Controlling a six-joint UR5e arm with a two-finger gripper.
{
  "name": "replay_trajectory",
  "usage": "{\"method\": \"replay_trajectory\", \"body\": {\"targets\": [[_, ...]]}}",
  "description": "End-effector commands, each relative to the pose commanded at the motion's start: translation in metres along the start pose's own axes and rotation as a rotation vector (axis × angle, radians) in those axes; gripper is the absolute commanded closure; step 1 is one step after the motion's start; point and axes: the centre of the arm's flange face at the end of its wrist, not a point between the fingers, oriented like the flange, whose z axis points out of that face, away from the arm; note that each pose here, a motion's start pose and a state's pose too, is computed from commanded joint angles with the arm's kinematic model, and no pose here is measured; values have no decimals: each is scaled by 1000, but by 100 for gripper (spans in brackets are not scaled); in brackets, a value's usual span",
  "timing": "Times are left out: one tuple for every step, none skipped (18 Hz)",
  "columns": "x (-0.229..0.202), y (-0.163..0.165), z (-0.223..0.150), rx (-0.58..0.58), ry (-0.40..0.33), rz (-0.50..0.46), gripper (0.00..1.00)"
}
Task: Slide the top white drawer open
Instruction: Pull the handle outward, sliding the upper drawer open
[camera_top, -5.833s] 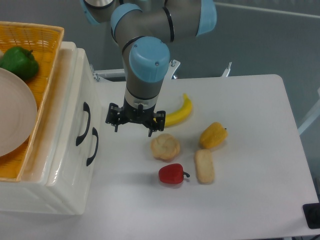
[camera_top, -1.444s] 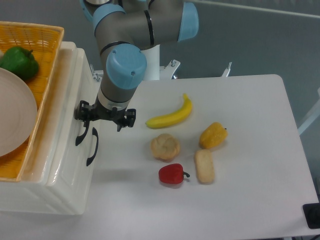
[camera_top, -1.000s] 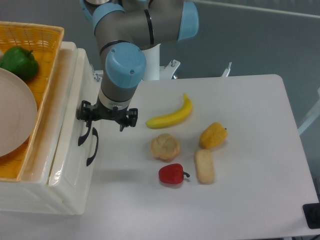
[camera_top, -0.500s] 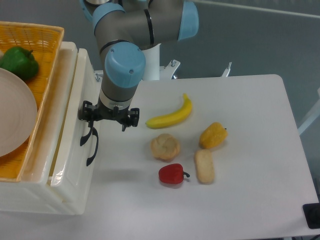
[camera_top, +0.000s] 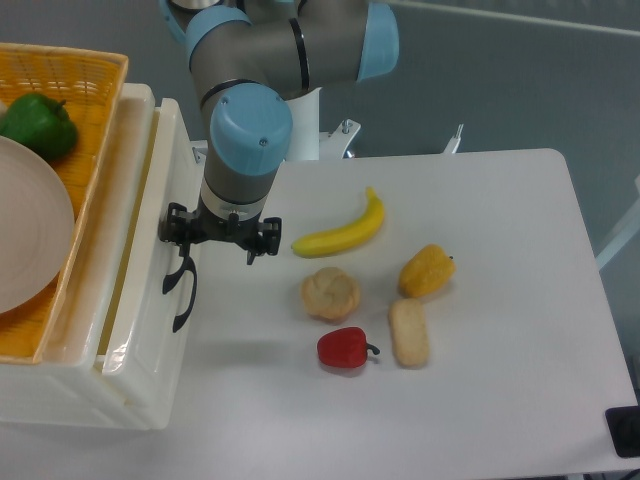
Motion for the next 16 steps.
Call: {"method": "replay_trajectory", "body": {"targets": [[-1,0,-1,1,-2,-1,0],[-2,0,-1,3,-4,-2,0],[-4,-1,-2,9,-7,-2,0],[-6,-1,-3,12,-8,-5,0],[-6,-1,-3,12,-8,-5,0],[-8,-1,-5,16,-9,-8,0],[-11,-1,-6,17,-9,-13,0],[-11,-2,-6,19,-9,-13,0],[-12,-2,-7,21,-9,-14,0],[-15,-2,-7,20,-9,-19,0],[-15,-2,-8,22,-9,-20,0],[-19,-2,-9,25,-10,-24,0],[-22,-3,-10,29,-11,-25,0],[-23,-3,-9,28,-10,-23,0],[-26,-3,-10,30,-11,-26,0],[-31,-3,-11,32,-11,-32,0]]}}
